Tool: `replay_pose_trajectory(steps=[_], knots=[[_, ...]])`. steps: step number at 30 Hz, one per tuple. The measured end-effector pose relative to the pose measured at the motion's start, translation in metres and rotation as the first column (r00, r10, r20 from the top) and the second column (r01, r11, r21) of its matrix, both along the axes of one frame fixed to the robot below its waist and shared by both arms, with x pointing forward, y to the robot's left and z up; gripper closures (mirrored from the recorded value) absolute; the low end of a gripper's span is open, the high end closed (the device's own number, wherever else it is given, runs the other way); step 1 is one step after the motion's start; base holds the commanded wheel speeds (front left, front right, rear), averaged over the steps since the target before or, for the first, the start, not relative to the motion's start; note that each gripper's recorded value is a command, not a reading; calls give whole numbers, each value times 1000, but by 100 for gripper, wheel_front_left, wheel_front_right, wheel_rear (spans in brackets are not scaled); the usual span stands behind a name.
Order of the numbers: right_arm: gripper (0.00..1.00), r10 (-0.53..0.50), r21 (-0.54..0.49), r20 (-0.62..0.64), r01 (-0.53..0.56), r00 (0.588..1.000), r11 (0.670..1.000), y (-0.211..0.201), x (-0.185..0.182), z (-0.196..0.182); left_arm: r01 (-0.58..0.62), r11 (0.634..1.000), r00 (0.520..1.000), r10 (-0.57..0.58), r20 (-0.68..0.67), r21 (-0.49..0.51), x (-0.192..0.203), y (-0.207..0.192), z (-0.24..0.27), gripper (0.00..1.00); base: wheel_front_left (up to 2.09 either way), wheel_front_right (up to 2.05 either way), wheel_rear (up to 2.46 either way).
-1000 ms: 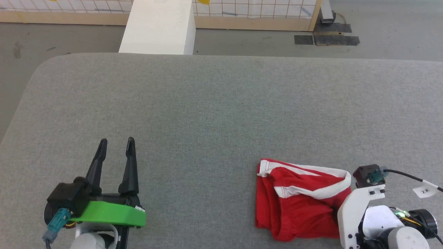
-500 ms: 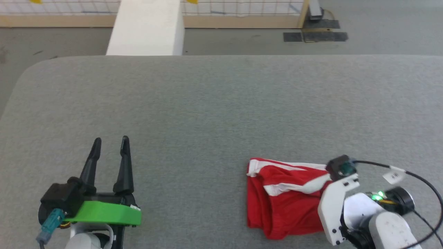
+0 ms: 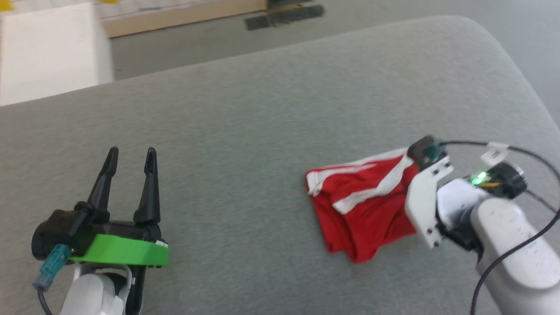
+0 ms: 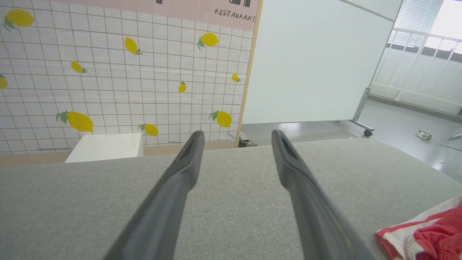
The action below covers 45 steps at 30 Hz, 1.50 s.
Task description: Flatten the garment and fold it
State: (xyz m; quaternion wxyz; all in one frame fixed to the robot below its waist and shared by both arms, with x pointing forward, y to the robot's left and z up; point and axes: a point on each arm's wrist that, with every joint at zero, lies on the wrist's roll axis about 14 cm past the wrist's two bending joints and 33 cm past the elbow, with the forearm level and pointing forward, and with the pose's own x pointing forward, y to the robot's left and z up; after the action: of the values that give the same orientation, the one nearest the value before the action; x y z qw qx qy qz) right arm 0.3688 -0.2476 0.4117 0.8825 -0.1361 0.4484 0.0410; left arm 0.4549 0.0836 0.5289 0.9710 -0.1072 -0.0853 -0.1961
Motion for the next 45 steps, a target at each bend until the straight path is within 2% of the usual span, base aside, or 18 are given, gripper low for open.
replay_pose_trajectory(steps=[5,13,20,24,26,27,31,36,38,40,41,45], knots=[[100,-156,-74,50,159,986,984,-72,-1,14,97,995,995,-96,-26,8,14,-32,-18,0,0,0,0],[100,-337,-238,51,339,940,910,-170,-11,23,166,986,982,-164,-92,17,35,-49,-54,0,0,0,0],[100,-461,-288,80,463,884,838,-217,4,25,172,983,972,-160,-171,59,46,-36,-92,0,0,0,0],[100,-506,-322,64,498,860,805,-232,8,17,158,985,968,-141,-206,70,49,-27,-108,0,0,0,0],[65,-519,-339,61,506,853,793,-236,9,12,149,986,968,-129,-214,78,49,-21,-112,0,0,0,0],[0,-525,-346,64,512,849,786,-238,11,11,144,986,968,-122,-219,83,50,-18,-115,0,0,0,0],[0,-539,-362,95,534,837,764,-247,19,11,127,987,966,-100,-237,102,49,-7,-122,0,0,0,0],[0,-512,-305,226,559,829,771,-247,38,31,114,988,969,-87,-232,105,44,-3,-118,0,0,0,0],[0,-473,-268,308,553,825,789,-243,50,49,100,991,970,-77,-229,89,41,-4,-115,0,0,0,0],[0,-397,-251,399,515,826,819,-235,68,73,89,993,973,-70,-220,75,38,-5,-109,0,0,0,0],[0,-357,-226,458,495,814,839,-228,79,89,79,995,974,-62,-216,68,36,-5,-106,0,0,0,0],[0,-203,-136,648,374,734,918,-187,111,150,18,999,983,-9,-181,47,32,2,-86,0,0,0,0]])
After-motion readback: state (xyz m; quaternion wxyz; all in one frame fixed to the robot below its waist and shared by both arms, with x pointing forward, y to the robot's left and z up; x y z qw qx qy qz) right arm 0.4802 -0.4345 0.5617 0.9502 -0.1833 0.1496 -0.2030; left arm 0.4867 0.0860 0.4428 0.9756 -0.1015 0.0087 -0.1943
